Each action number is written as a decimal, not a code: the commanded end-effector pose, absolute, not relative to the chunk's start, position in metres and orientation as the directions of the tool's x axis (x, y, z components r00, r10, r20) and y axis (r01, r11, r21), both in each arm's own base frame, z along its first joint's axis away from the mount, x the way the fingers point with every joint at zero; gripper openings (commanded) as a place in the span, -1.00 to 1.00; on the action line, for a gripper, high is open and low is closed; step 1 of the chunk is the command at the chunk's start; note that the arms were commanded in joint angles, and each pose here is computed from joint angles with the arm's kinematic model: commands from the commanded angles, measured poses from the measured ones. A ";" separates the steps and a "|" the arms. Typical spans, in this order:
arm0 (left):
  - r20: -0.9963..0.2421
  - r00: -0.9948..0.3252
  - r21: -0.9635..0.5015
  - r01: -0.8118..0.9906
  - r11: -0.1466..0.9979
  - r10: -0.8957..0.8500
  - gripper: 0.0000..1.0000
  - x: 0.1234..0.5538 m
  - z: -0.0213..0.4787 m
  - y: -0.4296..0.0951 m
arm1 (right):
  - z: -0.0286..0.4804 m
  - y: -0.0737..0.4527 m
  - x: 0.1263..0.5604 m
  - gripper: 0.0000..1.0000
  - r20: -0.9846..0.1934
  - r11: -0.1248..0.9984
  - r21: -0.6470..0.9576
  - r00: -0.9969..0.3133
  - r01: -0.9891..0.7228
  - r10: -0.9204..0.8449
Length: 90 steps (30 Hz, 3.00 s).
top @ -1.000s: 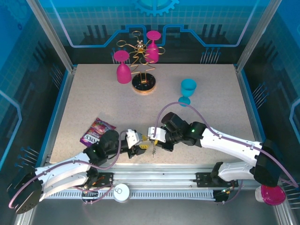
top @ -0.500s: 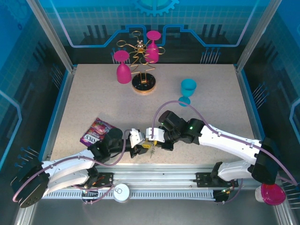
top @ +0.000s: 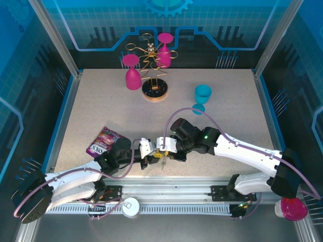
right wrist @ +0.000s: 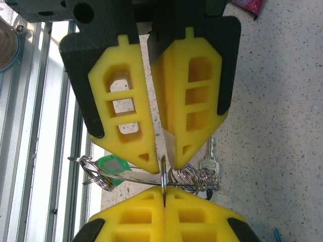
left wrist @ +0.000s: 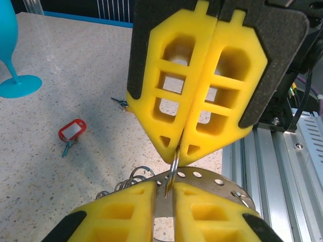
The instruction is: Put the keys on the keyring
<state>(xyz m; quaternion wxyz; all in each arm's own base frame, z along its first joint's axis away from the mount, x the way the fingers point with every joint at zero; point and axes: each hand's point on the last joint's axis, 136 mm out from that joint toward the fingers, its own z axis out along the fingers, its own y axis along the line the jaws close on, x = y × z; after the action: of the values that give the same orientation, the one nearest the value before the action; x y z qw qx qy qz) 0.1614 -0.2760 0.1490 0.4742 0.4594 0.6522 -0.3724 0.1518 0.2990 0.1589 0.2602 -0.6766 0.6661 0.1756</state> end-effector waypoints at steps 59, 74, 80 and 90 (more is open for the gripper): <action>-0.998 -0.049 -0.028 0.929 0.370 0.050 -0.14 0.178 0.210 -0.279 | 0.205 0.266 0.171 -1.00 -0.860 0.237 -0.097 -0.039 -0.967 -0.508; -0.977 -0.012 0.066 0.934 0.352 0.215 -0.19 0.179 0.218 -0.279 | 0.209 0.270 0.161 -1.00 -0.595 0.067 -0.208 0.072 -0.976 -0.801; -0.974 -0.009 0.065 0.947 0.314 0.228 -0.26 0.179 0.215 -0.287 | 0.214 0.279 0.157 -1.00 -0.617 0.027 -0.204 0.107 -0.979 -0.780; -0.974 -0.013 0.050 0.962 0.268 0.228 -0.34 0.180 0.211 -0.300 | 0.219 0.289 0.152 -1.00 -0.652 -0.005 -0.199 0.136 -0.980 -0.746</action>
<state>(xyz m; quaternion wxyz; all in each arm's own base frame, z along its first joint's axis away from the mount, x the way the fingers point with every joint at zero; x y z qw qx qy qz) 0.1822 -0.2911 0.1894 0.4908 0.4728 0.6446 -0.3465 0.1568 0.2777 0.2040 0.2982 -0.6757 0.6536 0.1651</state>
